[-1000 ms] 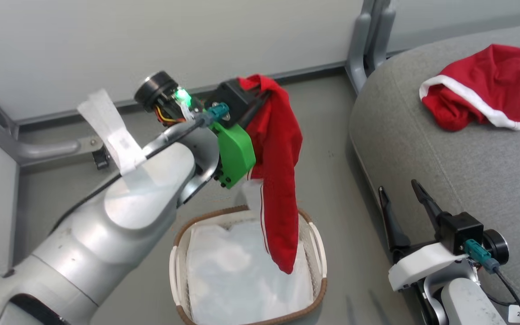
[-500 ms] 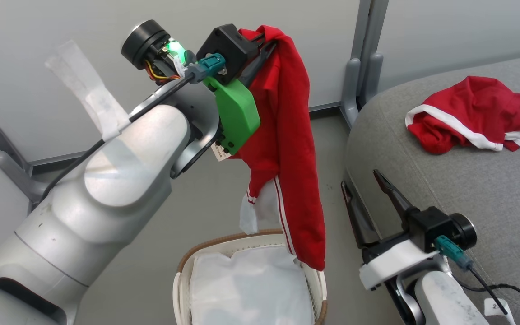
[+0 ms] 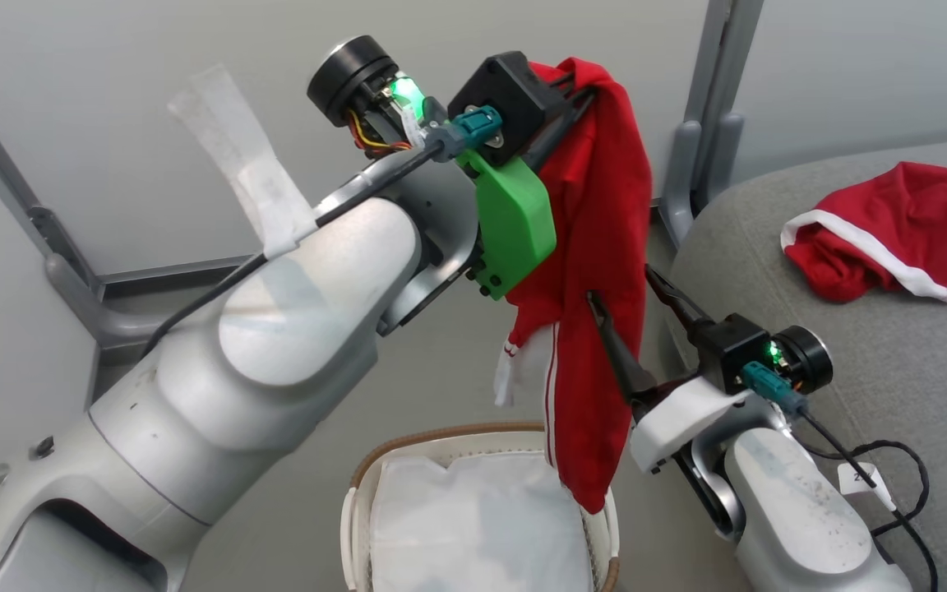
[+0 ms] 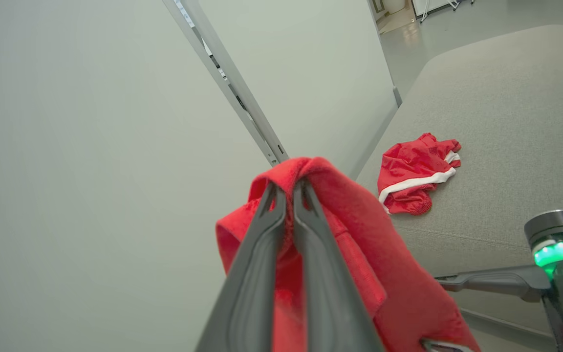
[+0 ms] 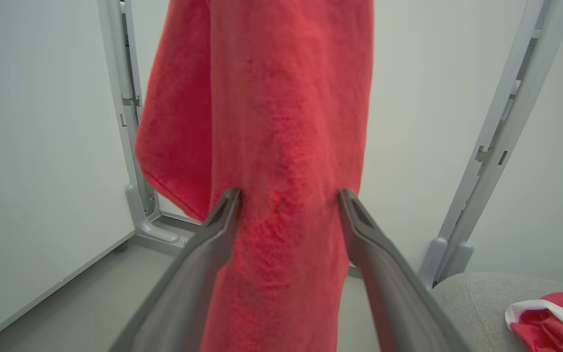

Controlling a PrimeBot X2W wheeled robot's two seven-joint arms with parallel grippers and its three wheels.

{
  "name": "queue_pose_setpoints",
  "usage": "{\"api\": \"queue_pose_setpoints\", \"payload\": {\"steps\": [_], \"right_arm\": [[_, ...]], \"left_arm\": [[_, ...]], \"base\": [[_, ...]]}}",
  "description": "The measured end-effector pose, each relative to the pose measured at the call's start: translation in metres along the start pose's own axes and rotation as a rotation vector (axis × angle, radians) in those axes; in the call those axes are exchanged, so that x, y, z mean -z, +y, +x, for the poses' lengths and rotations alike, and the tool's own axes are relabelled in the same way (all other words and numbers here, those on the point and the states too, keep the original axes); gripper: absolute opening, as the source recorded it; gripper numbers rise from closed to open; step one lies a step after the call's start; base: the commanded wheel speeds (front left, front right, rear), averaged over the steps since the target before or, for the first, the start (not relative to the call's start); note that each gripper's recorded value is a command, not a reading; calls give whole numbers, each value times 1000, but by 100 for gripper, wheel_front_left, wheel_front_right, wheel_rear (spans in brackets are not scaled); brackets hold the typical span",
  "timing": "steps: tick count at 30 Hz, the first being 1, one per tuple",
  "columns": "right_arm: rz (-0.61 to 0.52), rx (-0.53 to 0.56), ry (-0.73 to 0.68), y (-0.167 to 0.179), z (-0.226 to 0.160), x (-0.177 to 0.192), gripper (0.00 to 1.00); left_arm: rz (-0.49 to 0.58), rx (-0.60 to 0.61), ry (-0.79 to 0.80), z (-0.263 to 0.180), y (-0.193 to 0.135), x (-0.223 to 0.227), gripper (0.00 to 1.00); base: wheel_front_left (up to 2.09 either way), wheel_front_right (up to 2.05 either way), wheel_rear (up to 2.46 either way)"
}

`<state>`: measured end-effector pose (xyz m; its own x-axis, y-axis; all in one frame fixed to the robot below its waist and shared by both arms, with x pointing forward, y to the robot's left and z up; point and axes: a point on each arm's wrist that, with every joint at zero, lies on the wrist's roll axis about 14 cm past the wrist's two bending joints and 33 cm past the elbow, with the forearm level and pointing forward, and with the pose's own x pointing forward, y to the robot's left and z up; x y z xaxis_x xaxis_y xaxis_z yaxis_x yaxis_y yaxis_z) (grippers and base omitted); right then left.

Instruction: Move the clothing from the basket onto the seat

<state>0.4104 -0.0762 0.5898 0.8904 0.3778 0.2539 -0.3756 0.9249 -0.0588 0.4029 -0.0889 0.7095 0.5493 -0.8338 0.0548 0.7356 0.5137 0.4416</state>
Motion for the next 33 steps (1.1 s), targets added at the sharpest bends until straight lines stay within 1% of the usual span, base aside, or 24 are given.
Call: {"api": "queue_pose_setpoints", "payload": {"steps": [5,9,10,11,13,14,17,22,23,25,26,27,33], "right_arm": [[-1,-25,48,6,10,13,100],[-11,-39,66,7,19,16,100],[-13,-40,72,7,21,17,84],[-15,-43,77,7,22,18,48],[-17,-49,81,9,25,19,6],[-18,-52,84,9,25,20,0],[-10,-47,76,7,27,17,0],[-9,-25,59,0,27,12,0],[-9,-22,55,-1,27,11,0],[-9,-14,45,-5,27,8,0],[-11,-10,43,-6,27,7,0],[-12,-5,40,-8,27,6,0],[-17,16,26,-16,27,3,0]], "left_arm": [[16,14,-17,-6,-6,-8,0],[28,23,-35,-10,-10,-15,0],[30,25,-39,-11,-11,-16,0],[32,26,-48,-12,-11,-18,0],[31,23,-55,-14,-10,-20,0],[27,15,-55,-15,-8,-19,0],[-2,-19,-44,-20,3,-10,0],[-92,-97,4,-34,20,26,0],[-111,-114,7,-37,24,32,8],[-163,-150,25,-45,30,51,56],[-185,-163,36,-48,30,60,85],[-215,-177,46,-52,30,71,100],[-358,-260,73,-70,27,118,100]], "base": [[0,0,0],[0,0,0],[0,0,0],[0,0,0],[0,0,0],[0,0,0],[0,0,0],[0,0,0],[0,0,0],[0,0,0],[0,0,0],[0,0,0],[0,0,0]]}}
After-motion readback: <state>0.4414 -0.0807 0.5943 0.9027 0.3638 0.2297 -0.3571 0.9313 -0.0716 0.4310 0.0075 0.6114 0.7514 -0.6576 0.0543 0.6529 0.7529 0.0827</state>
